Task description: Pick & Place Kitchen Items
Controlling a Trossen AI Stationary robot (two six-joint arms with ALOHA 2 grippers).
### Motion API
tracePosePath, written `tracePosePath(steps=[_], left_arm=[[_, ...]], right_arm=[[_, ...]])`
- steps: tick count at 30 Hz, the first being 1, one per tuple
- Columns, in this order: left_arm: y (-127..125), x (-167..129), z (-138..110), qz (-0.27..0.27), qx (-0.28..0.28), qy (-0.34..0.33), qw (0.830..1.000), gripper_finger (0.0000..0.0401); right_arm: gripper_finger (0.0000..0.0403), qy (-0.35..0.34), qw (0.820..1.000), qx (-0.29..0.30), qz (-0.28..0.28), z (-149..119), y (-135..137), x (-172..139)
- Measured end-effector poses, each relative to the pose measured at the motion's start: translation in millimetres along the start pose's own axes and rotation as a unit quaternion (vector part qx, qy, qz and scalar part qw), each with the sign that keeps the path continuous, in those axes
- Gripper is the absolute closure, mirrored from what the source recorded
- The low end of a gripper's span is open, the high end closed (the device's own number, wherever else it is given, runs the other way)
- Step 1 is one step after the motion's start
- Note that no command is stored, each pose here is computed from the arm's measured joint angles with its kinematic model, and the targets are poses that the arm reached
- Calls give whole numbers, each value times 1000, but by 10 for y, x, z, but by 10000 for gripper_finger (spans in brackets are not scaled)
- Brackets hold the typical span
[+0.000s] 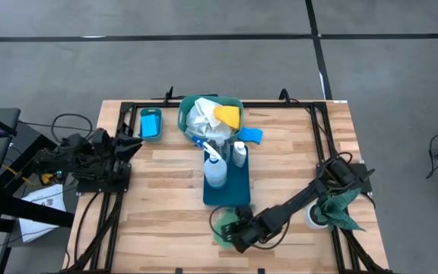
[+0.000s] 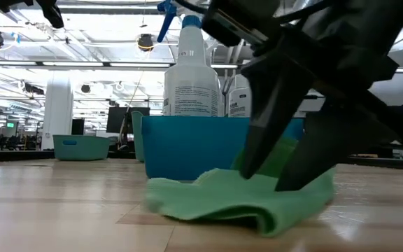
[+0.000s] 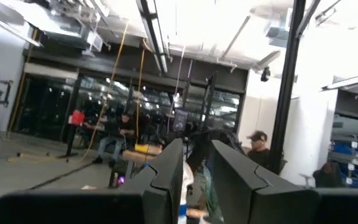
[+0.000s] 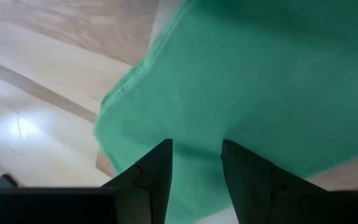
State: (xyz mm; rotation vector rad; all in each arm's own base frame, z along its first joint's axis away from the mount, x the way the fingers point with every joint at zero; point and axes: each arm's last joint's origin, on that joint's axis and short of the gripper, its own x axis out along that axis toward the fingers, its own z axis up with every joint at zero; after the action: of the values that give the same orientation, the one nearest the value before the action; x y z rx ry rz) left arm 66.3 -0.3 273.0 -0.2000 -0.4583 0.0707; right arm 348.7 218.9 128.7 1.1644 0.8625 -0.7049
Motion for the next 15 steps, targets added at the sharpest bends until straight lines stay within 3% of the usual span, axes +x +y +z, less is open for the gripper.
tracePosePath(steps=[6, 15], left_arm=[[-2, 13, -19, -3, -11, 8, 1000, 325], [-5, 16, -22, -6, -12, 9, 1000, 325]], right_arm=[[271, 16, 999, -15, -29, -97, 140, 81], [283, 53, 980, -85, -174, -194, 321, 66]])
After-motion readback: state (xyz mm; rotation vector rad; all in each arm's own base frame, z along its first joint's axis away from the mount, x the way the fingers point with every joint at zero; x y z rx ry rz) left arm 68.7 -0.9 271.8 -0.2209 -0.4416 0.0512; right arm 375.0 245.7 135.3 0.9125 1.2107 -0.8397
